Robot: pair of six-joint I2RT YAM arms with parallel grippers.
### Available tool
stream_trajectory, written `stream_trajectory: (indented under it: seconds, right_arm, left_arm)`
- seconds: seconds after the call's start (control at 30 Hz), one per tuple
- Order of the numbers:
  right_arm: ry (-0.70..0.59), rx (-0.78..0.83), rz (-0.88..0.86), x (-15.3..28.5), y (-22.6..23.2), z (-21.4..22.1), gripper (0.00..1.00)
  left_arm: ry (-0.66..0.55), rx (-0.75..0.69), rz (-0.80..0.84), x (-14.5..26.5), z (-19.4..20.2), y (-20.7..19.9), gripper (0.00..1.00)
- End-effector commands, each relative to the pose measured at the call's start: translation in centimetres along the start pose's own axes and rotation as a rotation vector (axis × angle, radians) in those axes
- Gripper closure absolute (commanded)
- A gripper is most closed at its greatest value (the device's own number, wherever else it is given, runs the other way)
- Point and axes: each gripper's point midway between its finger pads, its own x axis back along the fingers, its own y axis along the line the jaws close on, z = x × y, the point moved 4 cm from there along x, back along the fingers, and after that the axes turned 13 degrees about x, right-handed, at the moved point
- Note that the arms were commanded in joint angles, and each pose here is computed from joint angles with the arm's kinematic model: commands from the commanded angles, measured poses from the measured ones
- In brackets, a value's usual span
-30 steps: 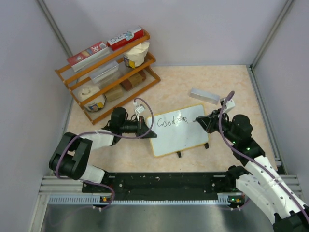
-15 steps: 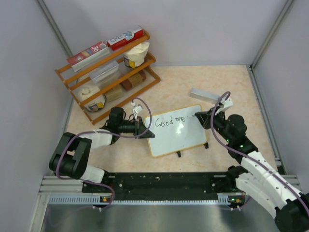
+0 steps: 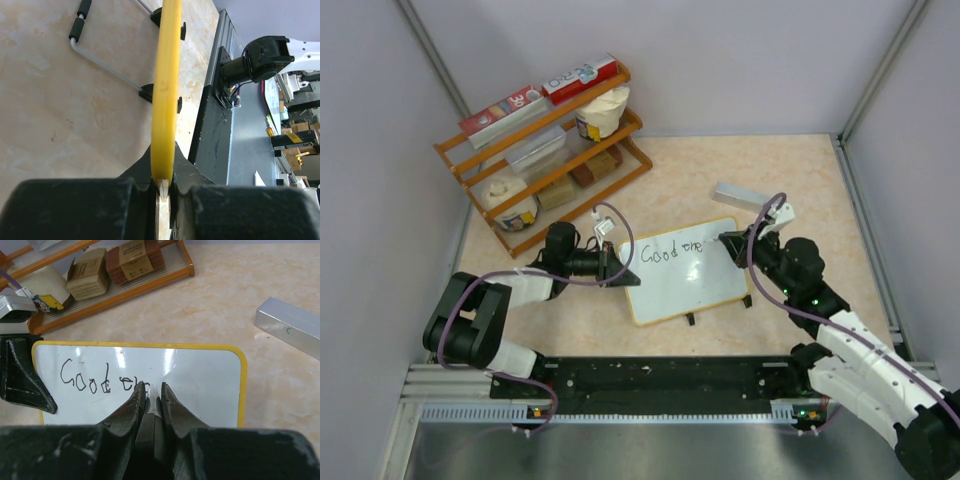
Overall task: Write a sentence on the whiteboard
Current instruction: Adjust the whiteboard on the whiteboard stand, then write a sentence on the whiteboard.
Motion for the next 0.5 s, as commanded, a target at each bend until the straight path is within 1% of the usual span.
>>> stream_trajectory:
  seconds: [0.0, 0.47]
  right_arm:
    - [-0.107, 0.023, -0.01, 0.7, 0.45, -2.84, 1.0]
    - [-0.1, 0.018, 0.006, 1.28, 0.31, -3.05, 1.0]
  left_arm:
    - [-0.067, -0.034, -0.079, 0.25, -0.59, 1.42, 1.0]
    - [-0.072, -0.056, -0.059, 0.38, -0.37, 0.9, 1.0]
